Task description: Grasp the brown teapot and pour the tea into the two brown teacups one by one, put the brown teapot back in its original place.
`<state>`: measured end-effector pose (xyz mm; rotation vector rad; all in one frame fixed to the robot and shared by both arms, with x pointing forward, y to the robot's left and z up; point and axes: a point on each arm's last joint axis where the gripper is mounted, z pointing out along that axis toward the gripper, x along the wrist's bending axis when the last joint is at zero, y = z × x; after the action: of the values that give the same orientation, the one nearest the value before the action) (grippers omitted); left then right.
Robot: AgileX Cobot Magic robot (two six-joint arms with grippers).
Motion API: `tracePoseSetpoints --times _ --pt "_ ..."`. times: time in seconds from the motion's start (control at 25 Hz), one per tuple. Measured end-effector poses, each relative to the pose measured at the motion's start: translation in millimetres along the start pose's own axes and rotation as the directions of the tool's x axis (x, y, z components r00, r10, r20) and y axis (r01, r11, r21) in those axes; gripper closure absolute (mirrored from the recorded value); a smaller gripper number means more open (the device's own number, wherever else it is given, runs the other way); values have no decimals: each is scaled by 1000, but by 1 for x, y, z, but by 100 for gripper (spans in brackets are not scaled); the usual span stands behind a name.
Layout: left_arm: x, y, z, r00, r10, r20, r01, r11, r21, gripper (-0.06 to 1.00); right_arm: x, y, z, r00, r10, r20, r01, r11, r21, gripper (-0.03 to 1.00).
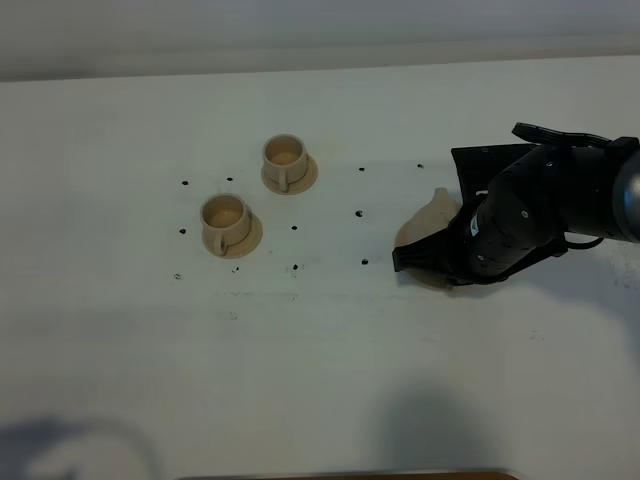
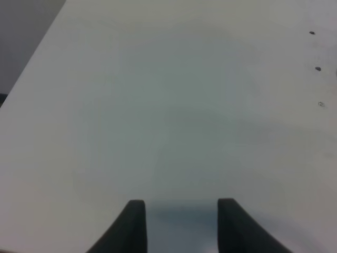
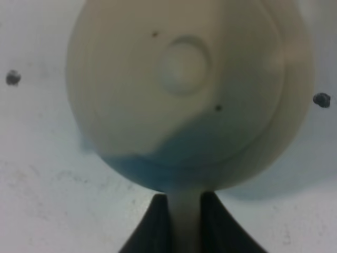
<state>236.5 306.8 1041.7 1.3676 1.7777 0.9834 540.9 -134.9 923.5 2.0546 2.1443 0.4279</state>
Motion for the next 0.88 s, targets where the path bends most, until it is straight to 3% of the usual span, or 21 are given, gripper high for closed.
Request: tracePoseSetpoints --times 0.52,0.88 --pt "0 0 0 1000 0 0 0 1000 0 64 0 5 -3 999 -33 19 33 999 -13 86" --pt "0 0 0 1000 0 0 0 1000 0 64 -2 13 -30 995 -96 38 98 992 -75 86"
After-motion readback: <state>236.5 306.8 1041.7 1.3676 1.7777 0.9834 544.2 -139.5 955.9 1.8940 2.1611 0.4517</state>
